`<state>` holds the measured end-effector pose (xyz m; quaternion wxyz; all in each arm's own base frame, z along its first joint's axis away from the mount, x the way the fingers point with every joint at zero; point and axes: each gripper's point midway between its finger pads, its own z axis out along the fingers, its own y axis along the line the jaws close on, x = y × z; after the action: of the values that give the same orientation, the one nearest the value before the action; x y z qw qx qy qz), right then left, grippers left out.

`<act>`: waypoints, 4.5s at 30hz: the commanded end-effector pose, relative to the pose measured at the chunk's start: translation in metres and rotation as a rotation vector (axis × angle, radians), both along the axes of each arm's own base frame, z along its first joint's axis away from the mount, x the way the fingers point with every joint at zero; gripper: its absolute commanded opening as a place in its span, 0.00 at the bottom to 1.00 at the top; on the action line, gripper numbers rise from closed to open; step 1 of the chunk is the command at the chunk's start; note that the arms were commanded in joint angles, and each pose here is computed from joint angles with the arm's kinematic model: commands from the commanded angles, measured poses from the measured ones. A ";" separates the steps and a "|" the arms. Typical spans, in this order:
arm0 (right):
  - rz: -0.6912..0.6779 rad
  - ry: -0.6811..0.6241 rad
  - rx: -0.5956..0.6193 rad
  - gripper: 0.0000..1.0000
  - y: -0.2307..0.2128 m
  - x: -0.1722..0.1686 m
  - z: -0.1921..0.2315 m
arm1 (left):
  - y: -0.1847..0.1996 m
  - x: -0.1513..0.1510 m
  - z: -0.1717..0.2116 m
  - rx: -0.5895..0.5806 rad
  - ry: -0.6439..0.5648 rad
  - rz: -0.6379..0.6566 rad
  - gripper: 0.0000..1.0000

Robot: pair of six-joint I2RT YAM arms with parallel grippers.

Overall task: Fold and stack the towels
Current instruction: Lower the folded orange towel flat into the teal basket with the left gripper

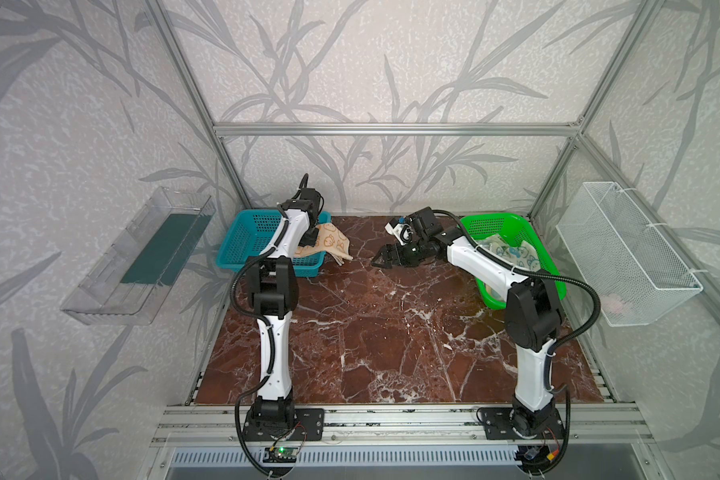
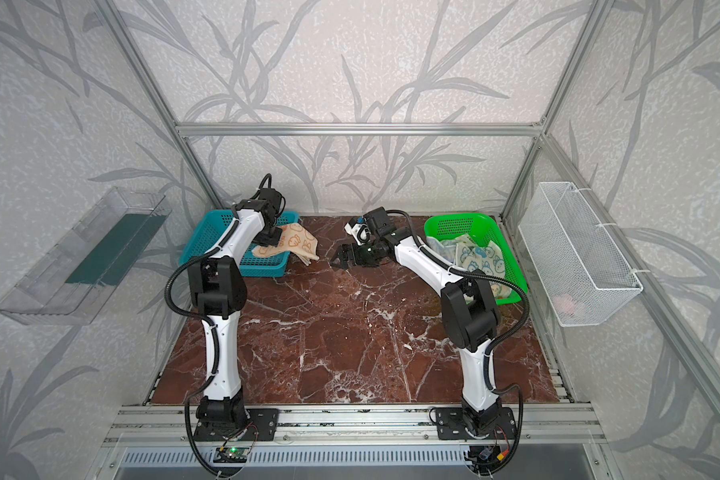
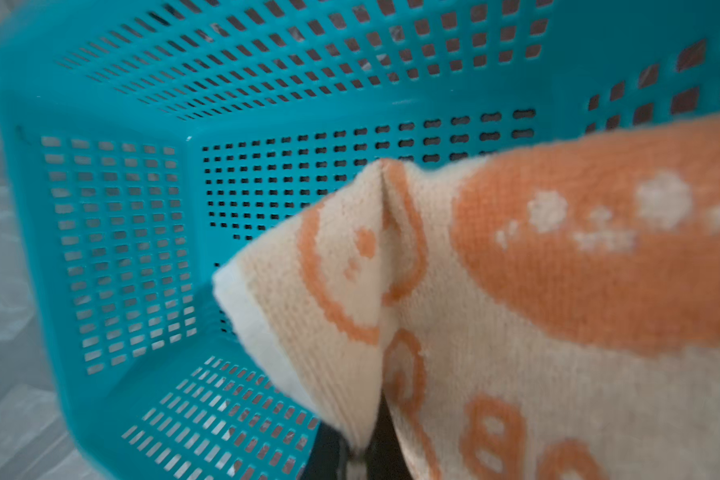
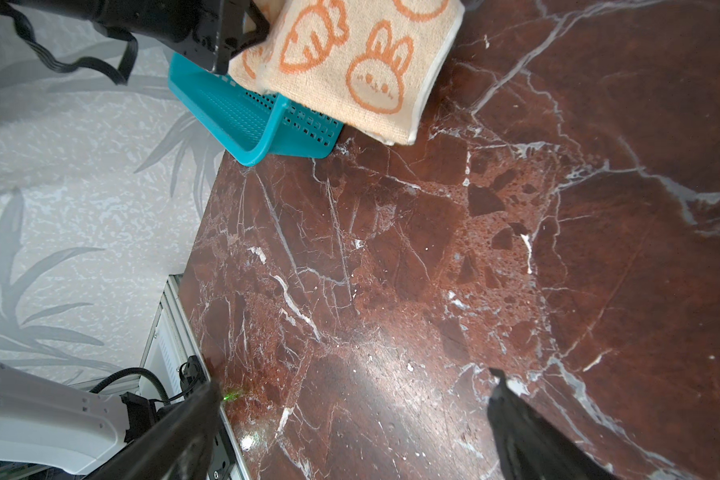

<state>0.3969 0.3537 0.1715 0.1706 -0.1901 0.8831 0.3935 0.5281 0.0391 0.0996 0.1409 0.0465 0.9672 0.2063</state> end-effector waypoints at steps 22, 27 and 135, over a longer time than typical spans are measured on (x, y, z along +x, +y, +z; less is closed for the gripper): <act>-0.116 0.031 -0.012 0.99 -0.054 0.010 -0.008 | -0.096 0.010 0.008 -0.180 -0.035 -0.085 0.00; -0.118 0.042 -0.008 0.99 -0.051 0.011 -0.011 | -0.066 0.011 0.041 -0.127 -0.099 -0.065 0.00; -0.408 0.018 -0.314 0.44 0.000 0.080 -0.072 | -0.037 -0.028 -0.014 -0.193 0.099 0.027 0.00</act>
<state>0.4763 0.3620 0.0991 0.2103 -0.0373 0.9504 0.2261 0.5119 -0.0141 0.0705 0.1058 0.0257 0.9904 0.0853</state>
